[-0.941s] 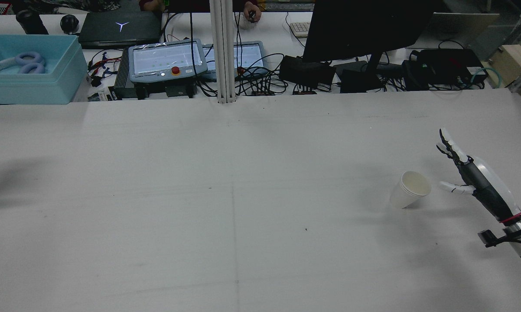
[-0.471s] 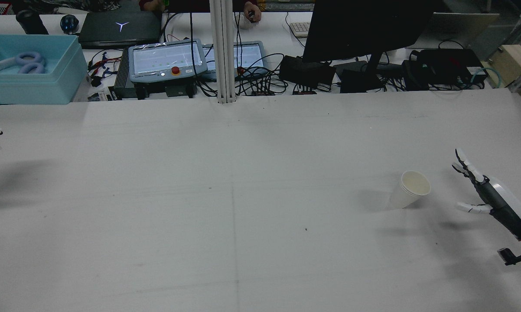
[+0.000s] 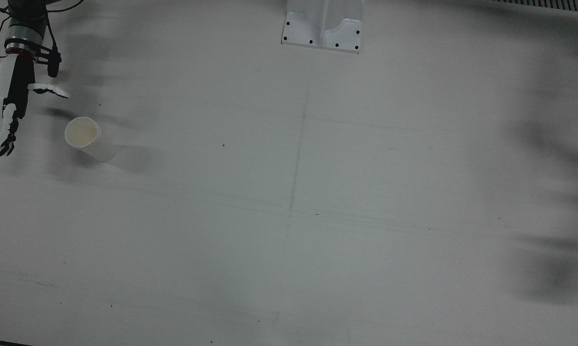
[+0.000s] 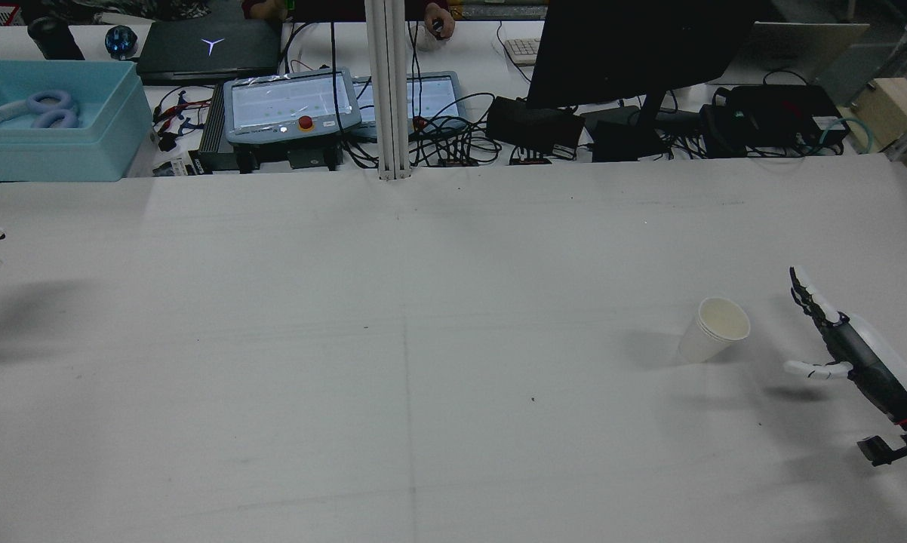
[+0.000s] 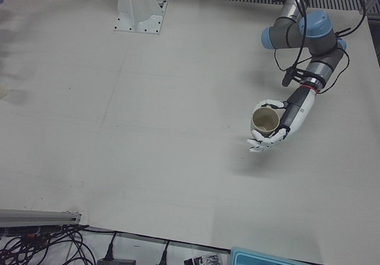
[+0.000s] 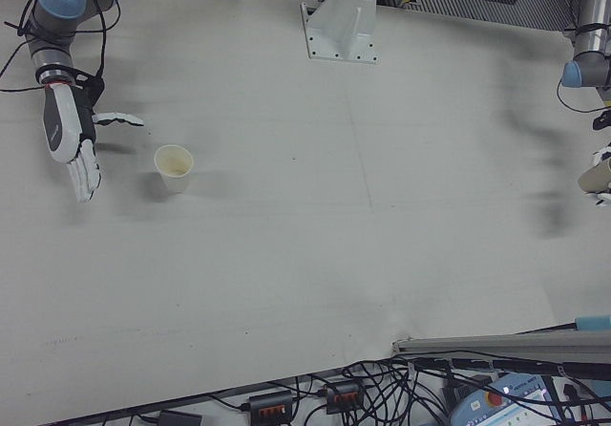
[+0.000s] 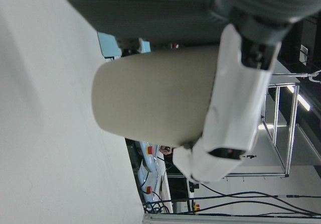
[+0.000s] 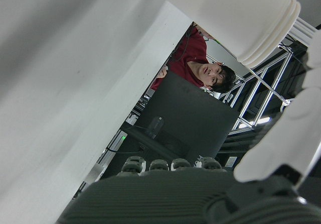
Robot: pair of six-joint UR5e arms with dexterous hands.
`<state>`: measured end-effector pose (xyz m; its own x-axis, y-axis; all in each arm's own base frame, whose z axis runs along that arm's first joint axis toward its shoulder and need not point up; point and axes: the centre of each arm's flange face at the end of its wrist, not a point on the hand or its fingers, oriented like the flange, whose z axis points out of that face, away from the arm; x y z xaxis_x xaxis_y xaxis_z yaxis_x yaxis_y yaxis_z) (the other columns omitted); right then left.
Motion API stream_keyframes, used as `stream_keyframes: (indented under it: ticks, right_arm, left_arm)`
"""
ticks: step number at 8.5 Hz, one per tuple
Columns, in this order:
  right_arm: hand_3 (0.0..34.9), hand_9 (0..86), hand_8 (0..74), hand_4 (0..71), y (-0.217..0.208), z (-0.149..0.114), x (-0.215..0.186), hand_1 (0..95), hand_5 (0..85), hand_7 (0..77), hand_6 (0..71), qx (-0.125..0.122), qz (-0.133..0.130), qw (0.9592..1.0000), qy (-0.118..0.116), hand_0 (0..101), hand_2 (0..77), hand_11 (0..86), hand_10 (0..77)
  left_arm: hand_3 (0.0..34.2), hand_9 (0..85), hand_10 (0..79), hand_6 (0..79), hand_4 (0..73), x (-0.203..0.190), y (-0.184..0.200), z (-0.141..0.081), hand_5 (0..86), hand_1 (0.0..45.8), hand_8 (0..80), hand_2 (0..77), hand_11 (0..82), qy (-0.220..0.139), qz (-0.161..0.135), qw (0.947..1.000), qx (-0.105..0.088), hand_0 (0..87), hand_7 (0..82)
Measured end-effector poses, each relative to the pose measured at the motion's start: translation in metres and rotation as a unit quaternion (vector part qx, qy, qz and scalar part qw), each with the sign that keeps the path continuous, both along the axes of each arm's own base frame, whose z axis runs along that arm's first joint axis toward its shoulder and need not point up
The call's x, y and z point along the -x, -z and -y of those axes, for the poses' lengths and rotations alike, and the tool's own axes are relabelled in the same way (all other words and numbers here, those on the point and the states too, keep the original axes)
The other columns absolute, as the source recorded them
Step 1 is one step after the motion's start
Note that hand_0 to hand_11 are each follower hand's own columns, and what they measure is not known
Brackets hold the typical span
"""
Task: Pour water
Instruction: 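Lower the open right hand beside the white paper cup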
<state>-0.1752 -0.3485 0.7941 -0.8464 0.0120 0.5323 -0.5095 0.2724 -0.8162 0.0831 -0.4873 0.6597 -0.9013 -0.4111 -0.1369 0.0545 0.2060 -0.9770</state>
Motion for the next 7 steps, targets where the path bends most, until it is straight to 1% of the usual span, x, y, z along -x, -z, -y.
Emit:
stream_keyframes:
  ticks: [2, 3, 4, 5, 6, 7]
  right_arm:
    - [0.0, 0.5, 0.5, 0.0, -0.001, -0.005, 0.014, 9.3, 0.5, 0.5, 0.5, 0.008, 0.04, 0.9988, 0.027, 36, 17.5, 3.8, 2.7]
    - [0.0, 0.5, 0.5, 0.0, -0.001, -0.008, 0.02, 9.3, 0.0, 0.5, 0.5, 0.013, 0.057, 0.9975, 0.04, 36, 18.0, 1.1, 1.1]
    - [0.0, 0.5, 0.5, 0.0, -0.001, -0.01, 0.023, 9.3, 0.5, 0.5, 0.5, 0.019, 0.076, 0.9958, 0.048, 37, 18.0, 1.1, 1.1]
    - [0.0, 0.5, 0.5, 1.1, -0.002, -0.012, 0.023, 12.5, 3.3, 3.3, 0.5, 0.028, 0.086, 0.9945, 0.053, 43, 18.5, 1.1, 0.5]
    - [0.0, 0.5, 0.5, 1.1, -0.001, -0.012, 0.023, 12.5, 3.3, 3.3, 0.5, 0.038, 0.089, 0.9939, 0.054, 43, 18.5, 1.1, 0.5]
    - [0.0, 0.5, 0.5, 0.5, 0.009, -0.011, 0.024, 15.3, 3.3, 1.6, 0.5, 0.048, 0.09, 0.9933, 0.054, 45, 16.9, 1.1, 0.5]
  left_arm:
    - [0.0, 22.9, 19.6, 27.3, 25.1, 0.0, -0.001, 0.0, 46.9, 25.1, 18.0, 42.5, 33.3, 0.0, 0.002, 1.0, 0.003, 79.8, 31.1]
    - [0.0, 22.9, 19.6, 27.8, 25.1, 0.0, -0.001, 0.0, 46.9, 25.1, 18.0, 42.5, 33.8, 0.0, 0.002, 1.0, 0.004, 80.1, 31.1]
    - [0.0, 22.9, 19.6, 27.8, 25.1, 0.0, -0.002, -0.001, 46.9, 25.1, 18.0, 42.5, 33.8, 0.0, 0.002, 1.0, 0.004, 80.2, 31.1]
    - [0.0, 22.9, 19.6, 27.8, 24.5, 0.0, -0.003, -0.001, 47.5, 25.1, 19.1, 43.1, 34.4, 0.0, 0.003, 1.0, 0.005, 80.2, 31.1]
    - [0.0, 22.9, 19.6, 27.8, 24.5, 0.0, -0.003, -0.001, 47.5, 25.1, 19.1, 43.1, 34.4, 0.0, 0.003, 1.0, 0.005, 80.2, 31.1]
    - [0.0, 22.9, 20.7, 27.8, 24.5, 0.0, -0.004, -0.001, 47.5, 24.5, 18.5, 43.1, 34.4, 0.0, 0.003, 1.0, 0.005, 80.2, 31.1]
